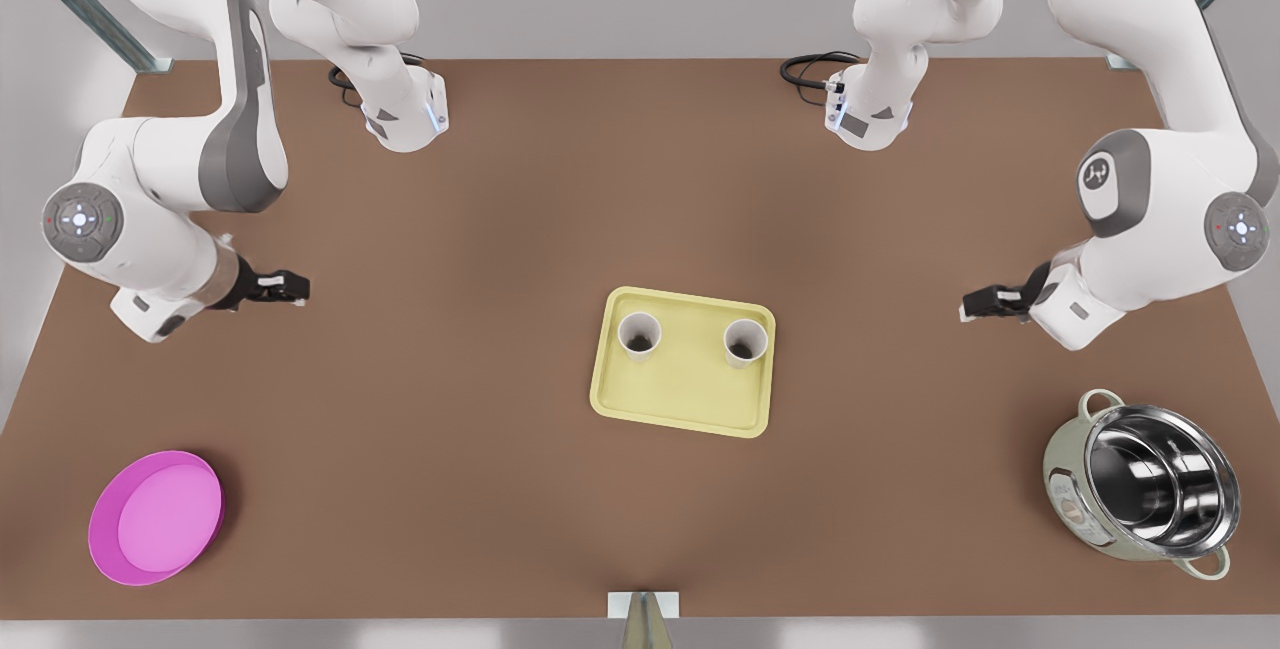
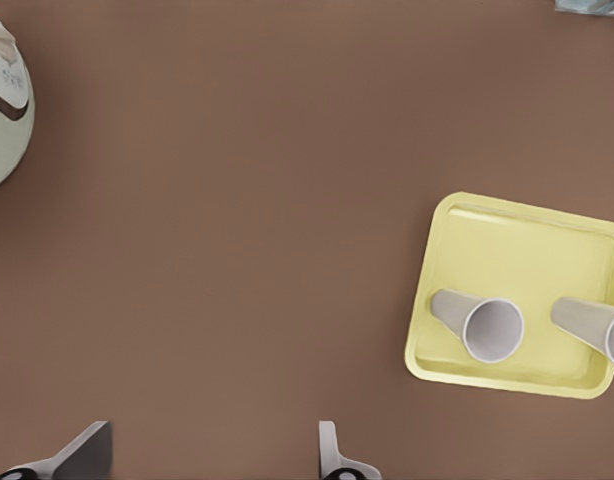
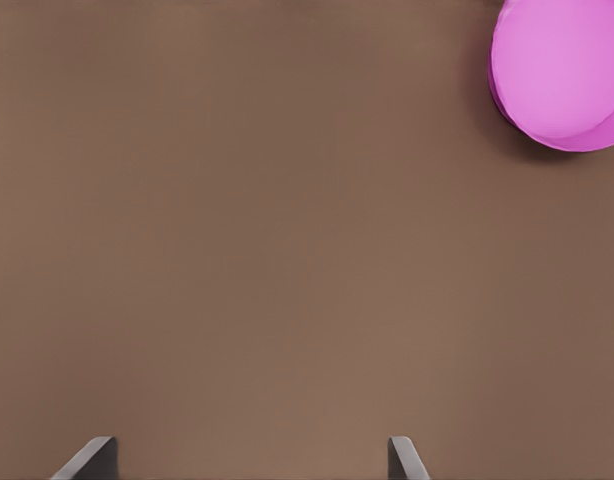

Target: Use the left arm to pick up the white IKEA cup from the tray and place it on the middle-left position; use the right arm to pick up the white IKEA cup from the tray and place it on the middle-right position

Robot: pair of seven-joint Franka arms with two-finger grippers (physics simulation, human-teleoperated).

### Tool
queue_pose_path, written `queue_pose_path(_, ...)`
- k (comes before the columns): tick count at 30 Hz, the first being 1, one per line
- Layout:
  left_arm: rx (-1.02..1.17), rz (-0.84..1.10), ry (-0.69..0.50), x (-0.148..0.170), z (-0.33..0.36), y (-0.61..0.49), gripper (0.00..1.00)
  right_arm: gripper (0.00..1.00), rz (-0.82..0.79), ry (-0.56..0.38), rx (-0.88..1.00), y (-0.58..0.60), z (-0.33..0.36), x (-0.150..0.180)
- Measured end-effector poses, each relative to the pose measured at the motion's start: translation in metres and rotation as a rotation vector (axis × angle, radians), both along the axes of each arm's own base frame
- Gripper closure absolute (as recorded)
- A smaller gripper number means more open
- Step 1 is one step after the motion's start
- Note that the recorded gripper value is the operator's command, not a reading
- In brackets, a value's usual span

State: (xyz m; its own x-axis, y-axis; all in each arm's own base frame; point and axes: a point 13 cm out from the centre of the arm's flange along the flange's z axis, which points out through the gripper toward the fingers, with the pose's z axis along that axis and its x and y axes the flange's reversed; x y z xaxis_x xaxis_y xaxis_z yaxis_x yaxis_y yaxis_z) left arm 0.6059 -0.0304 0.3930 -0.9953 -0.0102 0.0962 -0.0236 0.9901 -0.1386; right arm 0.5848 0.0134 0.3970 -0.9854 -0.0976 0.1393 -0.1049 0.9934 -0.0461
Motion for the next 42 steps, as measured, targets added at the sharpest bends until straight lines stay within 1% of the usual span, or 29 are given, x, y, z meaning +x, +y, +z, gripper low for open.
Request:
queue_pose_path(2, 0.010, -0.009, -0.044, 0.008, 0.006, -0.003, 0.00, 0.00, 0.006, -0.031, 0.002, 0.000, 0.002, 0.008)
queue_pose_path(4, 0.018, -0.022, -0.064, 0.013, 0.004, -0.010, 0.00, 0.00, 0.012, -0.056, 0.002, 0.001, 0.005, 0.014)
queue_pose_path(7, 0.020, -0.049, -0.074, 0.020, -0.005, -0.029, 0.00, 0.00, 0.047, -0.063, 0.003, 0.026, -0.007, 0.022)
queue_pose_path(12, 0.021, -0.194, -0.064, 0.021, -0.042, -0.148, 0.00, 0.00, 0.197, -0.038, 0.004, 0.171, -0.064, 0.017)
queue_pose_path(15, 0.051, -0.244, -0.055, 0.017, -0.075, -0.199, 0.00, 0.00, 0.232, -0.047, 0.008, 0.246, -0.095, 0.019)
queue_pose_path(18, 0.071, -0.258, -0.055, 0.014, -0.102, -0.232, 0.00, 0.00, 0.237, -0.060, 0.013, 0.314, -0.131, 0.011)
queue_pose_path(22, 0.089, -0.257, -0.041, 0.006, -0.149, -0.269, 0.00, 0.00, 0.203, -0.118, 0.062, 0.407, -0.162, 0.011)
queue_pose_path(25, 0.102, -0.230, -0.014, -0.005, -0.191, -0.274, 0.00, 0.00, 0.156, -0.126, 0.099, 0.457, -0.190, 0.005)
queue_pose_path(27, 0.112, -0.222, -0.001, -0.021, -0.210, -0.277, 0.00, 0.00, 0.119, -0.126, 0.122, 0.477, -0.195, -0.003)
queue_pose_path(29, 0.132, -0.213, 0.017, -0.049, -0.229, -0.267, 0.00, 0.00, 0.085, -0.119, 0.138, 0.491, -0.196, -0.013)
queue_pose_path(31, 0.136, -0.195, 0.004, -0.060, -0.239, -0.260, 0.00, 0.00, 0.061, -0.112, 0.142, 0.506, -0.201, -0.025)
queue_pose_path(36, 0.128, -0.143, -0.039, -0.048, -0.260, -0.257, 0.00, 0.00, -0.033, -0.082, 0.114, 0.496, -0.231, -0.029)
queue_pose_path(42, 0.112, -0.102, -0.084, -0.035, -0.273, -0.261, 0.00, 0.00, -0.108, -0.054, 0.081, 0.479, -0.261, -0.037)
